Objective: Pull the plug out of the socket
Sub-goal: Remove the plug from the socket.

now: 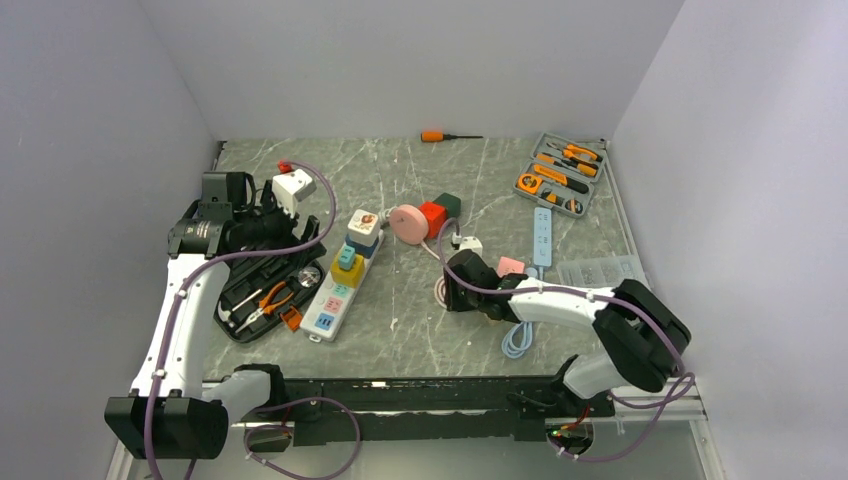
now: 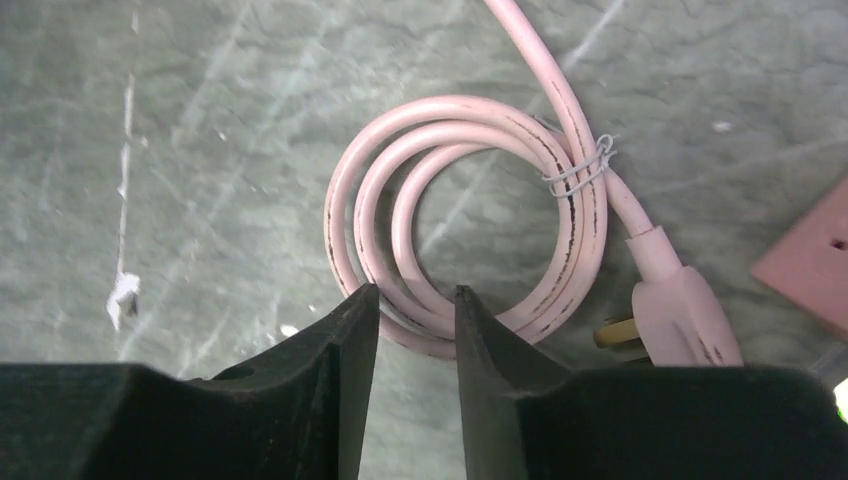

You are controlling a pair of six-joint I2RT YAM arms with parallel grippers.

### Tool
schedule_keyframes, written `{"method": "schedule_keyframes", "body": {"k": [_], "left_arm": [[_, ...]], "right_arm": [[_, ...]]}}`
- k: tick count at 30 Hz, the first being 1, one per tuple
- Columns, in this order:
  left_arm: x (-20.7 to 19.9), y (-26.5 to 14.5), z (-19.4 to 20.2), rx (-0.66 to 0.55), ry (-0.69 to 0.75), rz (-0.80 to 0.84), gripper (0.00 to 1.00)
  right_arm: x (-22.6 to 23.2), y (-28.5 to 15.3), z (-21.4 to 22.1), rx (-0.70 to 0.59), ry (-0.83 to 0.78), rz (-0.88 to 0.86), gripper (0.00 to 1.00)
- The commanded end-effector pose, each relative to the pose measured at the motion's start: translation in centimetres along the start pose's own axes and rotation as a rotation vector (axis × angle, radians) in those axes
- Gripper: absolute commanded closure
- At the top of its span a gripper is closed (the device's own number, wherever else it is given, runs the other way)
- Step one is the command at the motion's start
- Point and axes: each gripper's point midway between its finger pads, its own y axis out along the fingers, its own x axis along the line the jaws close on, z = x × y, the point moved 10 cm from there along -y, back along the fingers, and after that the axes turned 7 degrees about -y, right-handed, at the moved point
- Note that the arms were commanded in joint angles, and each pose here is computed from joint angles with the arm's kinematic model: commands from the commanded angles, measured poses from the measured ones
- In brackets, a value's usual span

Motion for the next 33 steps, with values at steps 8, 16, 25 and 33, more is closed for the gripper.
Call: {"method": "schedule_keyframes", "body": {"k": [8,16,25,33], "left_arm": [[0.9,0.6,-2.8,-0.049,0.015,0.059,0.01],[0.9,0.7,-1.8,-0.042,0.064,0.03,0.01],[0.9,0.5,-1.3,-0.035,0.104,0.012,0.01],[0.9,0.7,-0.6,-0.026,0.125,0.003,0.01]], "right_arm": [[1.6,-3.2,-12.8,-0.341,-0.176,-0.058,0.25],[0.8,2.0,-18.8,-0.434,-0.363,-0.126,0.31],[0.9,6.3,-20.0,-0.39,-0.462,-0.177,0.34],[1.5,8.1,-19.8,-0.353,-0.495,-0.217,0.38]]}}
